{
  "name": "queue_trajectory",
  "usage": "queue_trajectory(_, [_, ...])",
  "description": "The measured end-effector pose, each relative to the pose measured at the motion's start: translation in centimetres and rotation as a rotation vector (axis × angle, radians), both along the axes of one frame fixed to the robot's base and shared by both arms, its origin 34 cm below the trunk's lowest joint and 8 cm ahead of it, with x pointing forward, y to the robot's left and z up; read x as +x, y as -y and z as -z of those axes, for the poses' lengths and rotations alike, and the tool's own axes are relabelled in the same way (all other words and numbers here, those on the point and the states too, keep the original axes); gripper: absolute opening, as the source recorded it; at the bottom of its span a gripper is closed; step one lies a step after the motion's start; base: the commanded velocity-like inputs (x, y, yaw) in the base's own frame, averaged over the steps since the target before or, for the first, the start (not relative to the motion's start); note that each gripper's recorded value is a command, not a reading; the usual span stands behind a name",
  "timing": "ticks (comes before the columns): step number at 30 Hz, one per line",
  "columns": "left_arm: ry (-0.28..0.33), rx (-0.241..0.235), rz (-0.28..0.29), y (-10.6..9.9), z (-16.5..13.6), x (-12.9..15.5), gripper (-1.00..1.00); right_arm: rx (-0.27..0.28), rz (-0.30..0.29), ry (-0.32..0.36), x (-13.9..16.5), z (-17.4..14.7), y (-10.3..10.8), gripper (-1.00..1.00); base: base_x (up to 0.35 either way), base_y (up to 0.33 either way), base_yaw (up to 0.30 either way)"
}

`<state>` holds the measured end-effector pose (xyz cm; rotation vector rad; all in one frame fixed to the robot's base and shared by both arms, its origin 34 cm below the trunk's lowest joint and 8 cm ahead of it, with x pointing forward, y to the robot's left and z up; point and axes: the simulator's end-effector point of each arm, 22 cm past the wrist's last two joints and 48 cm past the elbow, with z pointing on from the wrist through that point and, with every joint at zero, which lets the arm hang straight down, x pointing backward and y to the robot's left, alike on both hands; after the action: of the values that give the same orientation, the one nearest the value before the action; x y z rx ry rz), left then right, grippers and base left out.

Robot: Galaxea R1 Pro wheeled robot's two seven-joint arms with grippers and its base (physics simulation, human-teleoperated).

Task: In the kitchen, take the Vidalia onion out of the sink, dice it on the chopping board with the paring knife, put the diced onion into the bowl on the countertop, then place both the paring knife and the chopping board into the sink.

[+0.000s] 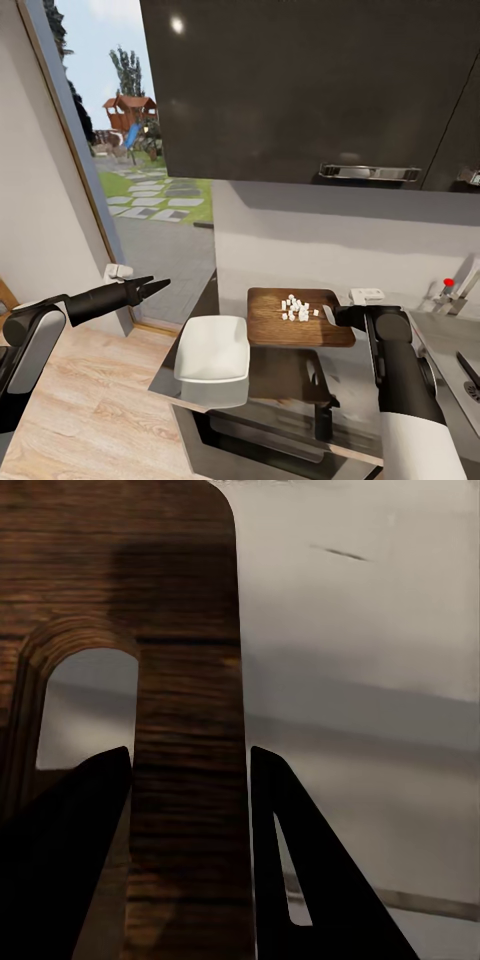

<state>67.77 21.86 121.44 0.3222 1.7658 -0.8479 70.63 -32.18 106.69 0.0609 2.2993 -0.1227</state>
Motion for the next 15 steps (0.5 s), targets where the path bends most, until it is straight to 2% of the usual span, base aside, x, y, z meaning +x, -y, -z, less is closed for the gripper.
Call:
queue_trajectory(7, [0.007, 0.0, 0.0, 0.0, -0.39, -0.15, 1.0, -0.001, 0.0, 0.006, -0.04, -0.38, 0.02, -1.0, 0.0, 0.0, 0.15])
queue_trajectory(15, [0.012, 0.0, 0.0, -0.01, -0.65, -0.25, 1.0, -0.002, 0.0, 0.011, -0.07, -0.68, 0.02, -1.0, 0.0, 0.0, 0.24])
